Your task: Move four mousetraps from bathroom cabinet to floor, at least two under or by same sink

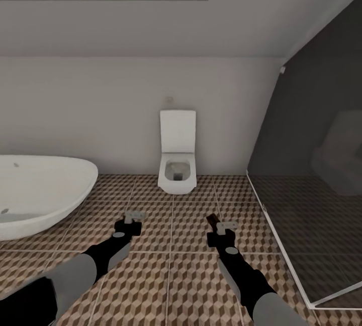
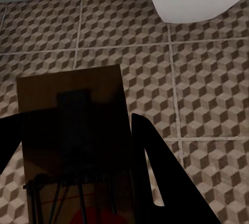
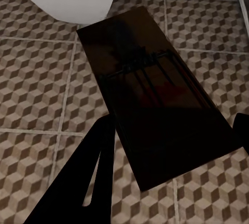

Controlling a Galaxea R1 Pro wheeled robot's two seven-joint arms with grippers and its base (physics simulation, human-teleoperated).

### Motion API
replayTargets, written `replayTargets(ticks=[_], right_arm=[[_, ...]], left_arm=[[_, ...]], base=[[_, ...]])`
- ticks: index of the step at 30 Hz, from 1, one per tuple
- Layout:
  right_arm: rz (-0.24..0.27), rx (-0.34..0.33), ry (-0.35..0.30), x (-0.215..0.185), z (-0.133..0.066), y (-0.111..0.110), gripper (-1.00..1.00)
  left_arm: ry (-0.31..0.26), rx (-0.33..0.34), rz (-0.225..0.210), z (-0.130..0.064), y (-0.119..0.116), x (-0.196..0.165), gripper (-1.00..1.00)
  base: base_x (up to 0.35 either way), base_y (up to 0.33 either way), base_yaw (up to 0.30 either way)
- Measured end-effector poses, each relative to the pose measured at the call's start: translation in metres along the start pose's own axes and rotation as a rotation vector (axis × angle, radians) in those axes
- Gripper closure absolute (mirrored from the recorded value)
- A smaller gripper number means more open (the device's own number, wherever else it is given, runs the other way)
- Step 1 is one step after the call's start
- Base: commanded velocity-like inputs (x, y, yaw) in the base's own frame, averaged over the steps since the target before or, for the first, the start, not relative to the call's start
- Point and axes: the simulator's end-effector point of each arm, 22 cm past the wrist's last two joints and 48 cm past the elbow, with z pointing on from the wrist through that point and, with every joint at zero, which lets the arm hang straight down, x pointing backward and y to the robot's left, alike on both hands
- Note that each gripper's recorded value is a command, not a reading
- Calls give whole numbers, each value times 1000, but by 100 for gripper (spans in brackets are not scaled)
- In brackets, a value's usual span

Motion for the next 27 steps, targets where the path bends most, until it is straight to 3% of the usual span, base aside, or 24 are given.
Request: replayTargets(ticks=[6, 12, 18, 23, 27], right_arm=[[0, -3, 7, 7, 7, 2, 100], [-1, -5, 15, 14, 14, 2, 100], [-2, -7, 22, 22, 21, 3, 100], [19, -6, -60, 12, 26, 2, 100], [20, -6, -59, 17, 31, 2, 100]], left_arm=[[0, 20, -3, 6, -15, 4, 100], [-78, 24, -26, 12, -17, -8, 100], [-93, 25, -31, 19, -18, -5, 100], [-89, 25, -29, 26, -19, 2, 100], [-84, 32, -9, 30, -22, 8, 100]], base=[[0, 0, 0], [0, 0, 0], [0, 0, 0], [0, 0, 0], [0, 0, 0]])
